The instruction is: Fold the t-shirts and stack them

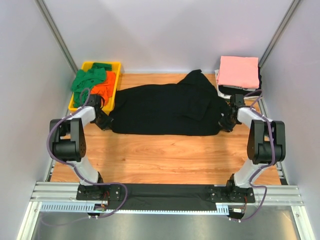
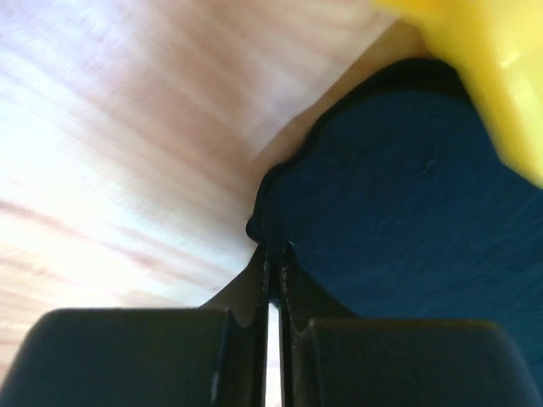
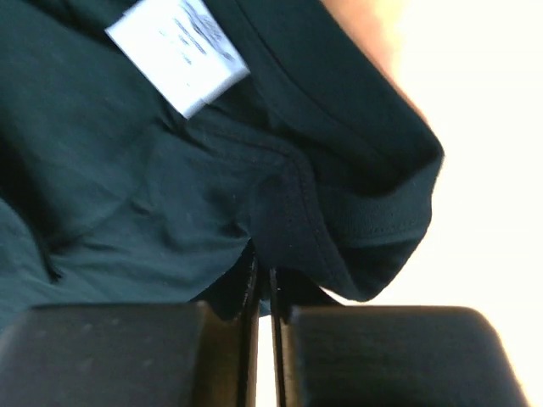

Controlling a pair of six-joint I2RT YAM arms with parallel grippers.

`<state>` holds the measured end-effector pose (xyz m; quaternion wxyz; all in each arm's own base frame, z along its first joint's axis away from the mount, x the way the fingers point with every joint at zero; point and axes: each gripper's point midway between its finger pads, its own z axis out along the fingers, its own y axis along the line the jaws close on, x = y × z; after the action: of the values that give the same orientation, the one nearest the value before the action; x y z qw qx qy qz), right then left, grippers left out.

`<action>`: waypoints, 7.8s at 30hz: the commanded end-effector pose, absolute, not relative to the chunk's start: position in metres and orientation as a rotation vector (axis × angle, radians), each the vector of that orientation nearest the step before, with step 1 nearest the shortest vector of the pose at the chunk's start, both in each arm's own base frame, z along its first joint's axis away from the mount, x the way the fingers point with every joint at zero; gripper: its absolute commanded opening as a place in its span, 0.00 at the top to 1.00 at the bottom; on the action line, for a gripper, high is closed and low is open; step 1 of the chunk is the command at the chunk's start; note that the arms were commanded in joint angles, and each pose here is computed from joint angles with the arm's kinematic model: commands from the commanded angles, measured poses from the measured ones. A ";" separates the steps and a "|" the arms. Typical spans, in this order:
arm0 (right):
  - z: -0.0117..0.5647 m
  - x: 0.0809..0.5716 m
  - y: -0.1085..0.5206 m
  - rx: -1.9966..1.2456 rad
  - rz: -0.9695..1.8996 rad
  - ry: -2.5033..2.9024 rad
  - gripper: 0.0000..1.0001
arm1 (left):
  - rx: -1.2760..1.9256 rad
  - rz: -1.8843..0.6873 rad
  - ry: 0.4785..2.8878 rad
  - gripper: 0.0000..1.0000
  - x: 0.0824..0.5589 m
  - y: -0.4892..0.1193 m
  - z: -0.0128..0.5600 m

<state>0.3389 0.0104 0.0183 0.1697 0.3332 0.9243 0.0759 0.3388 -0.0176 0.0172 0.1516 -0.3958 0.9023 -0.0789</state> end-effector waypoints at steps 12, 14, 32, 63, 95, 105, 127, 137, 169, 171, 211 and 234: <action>0.239 0.403 0.001 0.744 0.286 2.285 1.00 | -0.963 -0.368 2.289 1.00 0.376 -0.015 0.197; 0.212 0.374 0.002 0.769 0.273 2.324 1.00 | -0.939 -0.367 2.272 1.00 0.358 -0.014 0.204; 0.075 0.224 -0.027 1.216 0.187 2.393 0.94 | -1.134 -0.346 2.486 1.00 0.205 -0.030 0.072; 0.220 0.553 0.097 0.421 0.278 2.266 0.32 | -0.429 -0.263 2.450 0.43 0.234 -0.018 0.185; 0.047 0.678 0.092 0.535 0.219 2.203 0.93 | -0.496 -0.219 2.490 0.50 0.247 -0.011 0.151; 0.093 0.657 0.109 0.482 0.356 2.144 1.00 | -0.417 -0.033 2.541 0.60 0.344 -0.018 0.160; 0.135 0.603 0.116 0.399 0.407 2.064 1.00 | -0.675 0.187 2.688 0.40 0.504 -0.064 0.051; 0.125 0.599 0.108 0.412 0.444 2.095 1.00 | -0.754 0.230 2.731 0.50 0.493 -0.075 0.009; 0.252 0.503 0.084 0.419 0.484 2.025 1.00 | -0.713 -0.008 2.619 1.00 0.462 -0.086 0.124; 0.241 0.484 0.078 0.441 0.447 2.057 1.00 | -0.713 0.008 2.631 1.00 0.451 -0.083 0.123; 0.044 0.640 0.108 0.270 -0.042 2.338 0.37 | -0.537 0.005 2.713 1.00 0.352 -0.081 0.094; 0.158 0.622 0.110 0.235 0.069 2.196 1.00 | -0.513 0.019 2.672 1.00 0.355 -0.077 0.119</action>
<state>0.6165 0.1089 0.0468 0.3605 0.0972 0.9277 -0.0016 0.3424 -0.0781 0.0857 0.1661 -0.1944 0.9667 0.0120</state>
